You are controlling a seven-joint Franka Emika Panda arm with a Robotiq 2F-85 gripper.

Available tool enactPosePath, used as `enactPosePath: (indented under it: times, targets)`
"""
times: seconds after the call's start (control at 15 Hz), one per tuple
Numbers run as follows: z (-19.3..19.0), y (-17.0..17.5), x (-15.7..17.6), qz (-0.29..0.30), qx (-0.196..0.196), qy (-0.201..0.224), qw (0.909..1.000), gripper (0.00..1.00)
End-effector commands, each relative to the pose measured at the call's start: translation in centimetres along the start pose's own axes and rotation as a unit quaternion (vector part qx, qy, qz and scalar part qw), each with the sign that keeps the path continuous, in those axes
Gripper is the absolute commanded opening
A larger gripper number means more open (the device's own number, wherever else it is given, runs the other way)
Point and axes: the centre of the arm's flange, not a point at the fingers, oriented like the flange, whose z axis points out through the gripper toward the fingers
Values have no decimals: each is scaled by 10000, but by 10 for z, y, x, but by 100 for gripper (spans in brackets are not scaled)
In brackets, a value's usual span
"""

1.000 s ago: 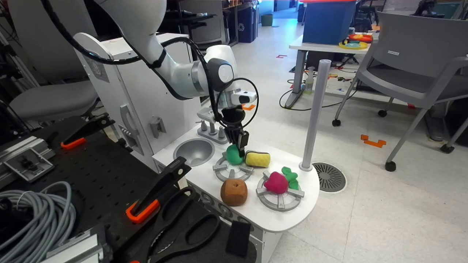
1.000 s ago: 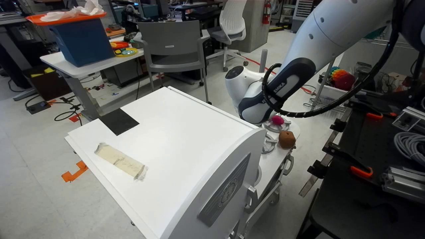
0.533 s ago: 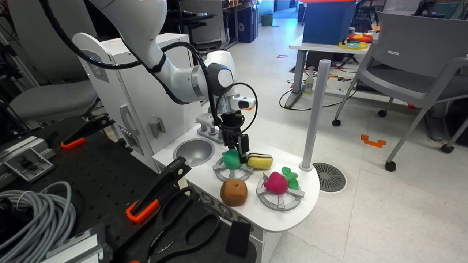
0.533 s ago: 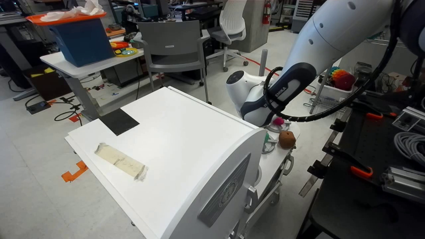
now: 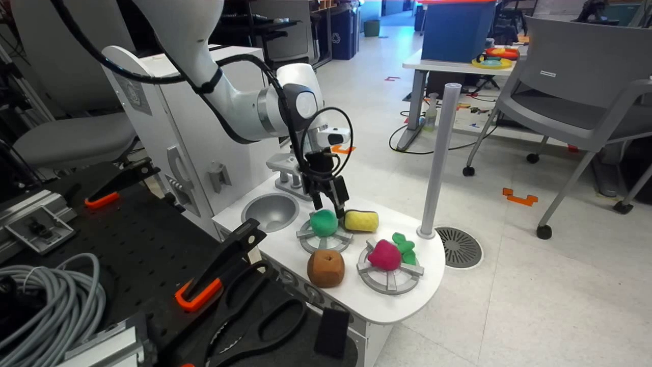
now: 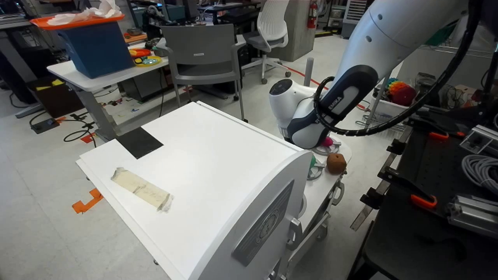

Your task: Put the green plushy on the silver thing

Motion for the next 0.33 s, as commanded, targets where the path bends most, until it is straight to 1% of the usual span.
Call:
enactPosePath:
  times: [0.0, 0.07, 0.13, 0.27]
  targets:
    - [-69, 17, -46, -497, 621, 334, 9963, 100]
    - [-80, 18, -48, -531, 898, 339, 9940, 100]
    - [-40, -9, -6, -346, 475, 366, 9976, 100]
    - [-62, -10, -13, -458, 677, 395, 9959, 100]
